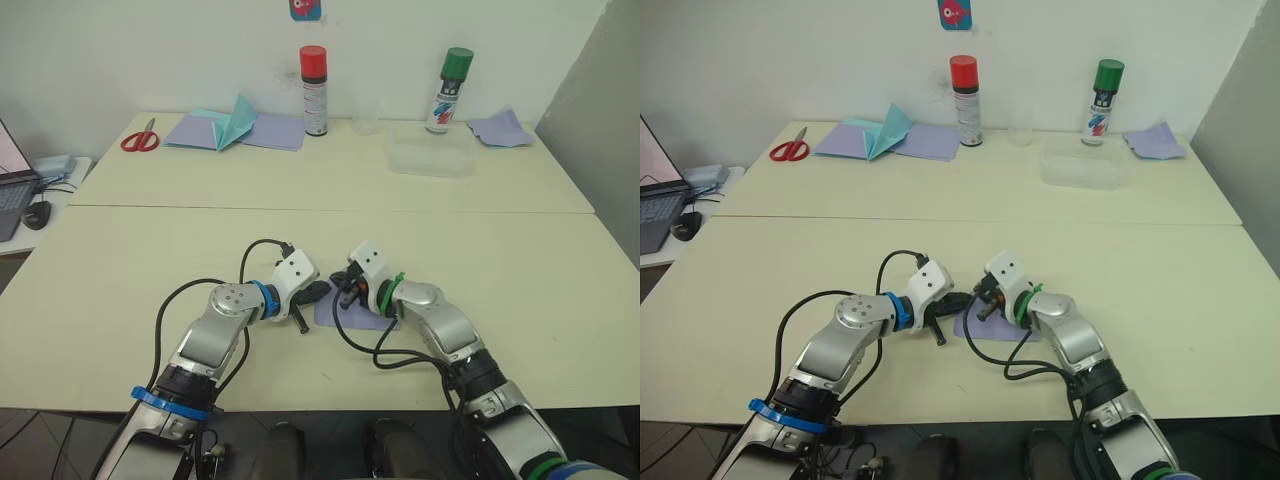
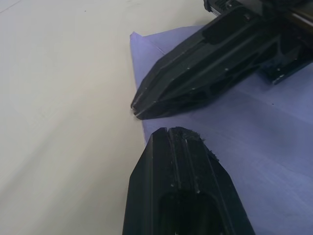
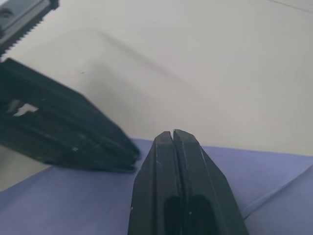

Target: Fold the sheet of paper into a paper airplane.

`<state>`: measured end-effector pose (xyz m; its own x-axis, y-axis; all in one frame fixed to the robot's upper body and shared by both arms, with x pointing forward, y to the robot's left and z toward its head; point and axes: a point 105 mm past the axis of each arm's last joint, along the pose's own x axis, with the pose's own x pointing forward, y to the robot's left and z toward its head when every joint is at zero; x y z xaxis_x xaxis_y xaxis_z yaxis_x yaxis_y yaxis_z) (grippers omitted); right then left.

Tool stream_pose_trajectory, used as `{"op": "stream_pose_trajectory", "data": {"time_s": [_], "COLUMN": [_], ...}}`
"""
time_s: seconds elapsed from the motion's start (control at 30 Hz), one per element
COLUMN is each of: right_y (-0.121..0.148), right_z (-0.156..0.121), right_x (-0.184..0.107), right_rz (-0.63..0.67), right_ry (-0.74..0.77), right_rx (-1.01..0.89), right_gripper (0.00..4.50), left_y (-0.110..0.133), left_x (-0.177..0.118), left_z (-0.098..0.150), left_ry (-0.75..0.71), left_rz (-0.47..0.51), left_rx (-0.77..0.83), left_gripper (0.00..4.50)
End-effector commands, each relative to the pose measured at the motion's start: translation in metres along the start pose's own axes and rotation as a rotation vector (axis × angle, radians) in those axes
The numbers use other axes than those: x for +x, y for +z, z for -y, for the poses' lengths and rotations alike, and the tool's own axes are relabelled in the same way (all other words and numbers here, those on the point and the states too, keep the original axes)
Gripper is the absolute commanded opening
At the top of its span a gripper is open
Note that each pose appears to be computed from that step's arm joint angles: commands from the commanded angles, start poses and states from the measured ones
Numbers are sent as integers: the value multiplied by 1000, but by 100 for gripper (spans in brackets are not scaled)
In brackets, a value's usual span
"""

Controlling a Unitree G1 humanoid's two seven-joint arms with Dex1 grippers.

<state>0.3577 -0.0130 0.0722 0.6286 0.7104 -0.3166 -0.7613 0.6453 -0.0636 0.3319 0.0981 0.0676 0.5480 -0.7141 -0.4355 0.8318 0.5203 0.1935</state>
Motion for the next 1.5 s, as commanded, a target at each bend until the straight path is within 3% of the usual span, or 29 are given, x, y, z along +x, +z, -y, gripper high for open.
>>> {"op": "stream_pose_trajectory", "data": {"time_s": [0.03,0.77,1.1,1.5], "right_y": [-4,-12,-13,-22], "right_z": [23,57,14,-3], "right_x": [-3,-22,-19,-25], "right_rz": [-20,-51,-52,-105], "right_ry": [-113,-281,-75,1], "right_rx": [27,65,13,19], "right_gripper": [0,0,0,0], "left_y": [-29,-29,-28,-23], "left_x": [4,9,12,20], "left_z": [9,10,8,9], "left_ry": [-20,-29,-27,-24], "left_rz": [-104,-111,-106,-79], "left_rx": [-55,-106,-103,-79], "left_gripper": [3,3,3,3]}}
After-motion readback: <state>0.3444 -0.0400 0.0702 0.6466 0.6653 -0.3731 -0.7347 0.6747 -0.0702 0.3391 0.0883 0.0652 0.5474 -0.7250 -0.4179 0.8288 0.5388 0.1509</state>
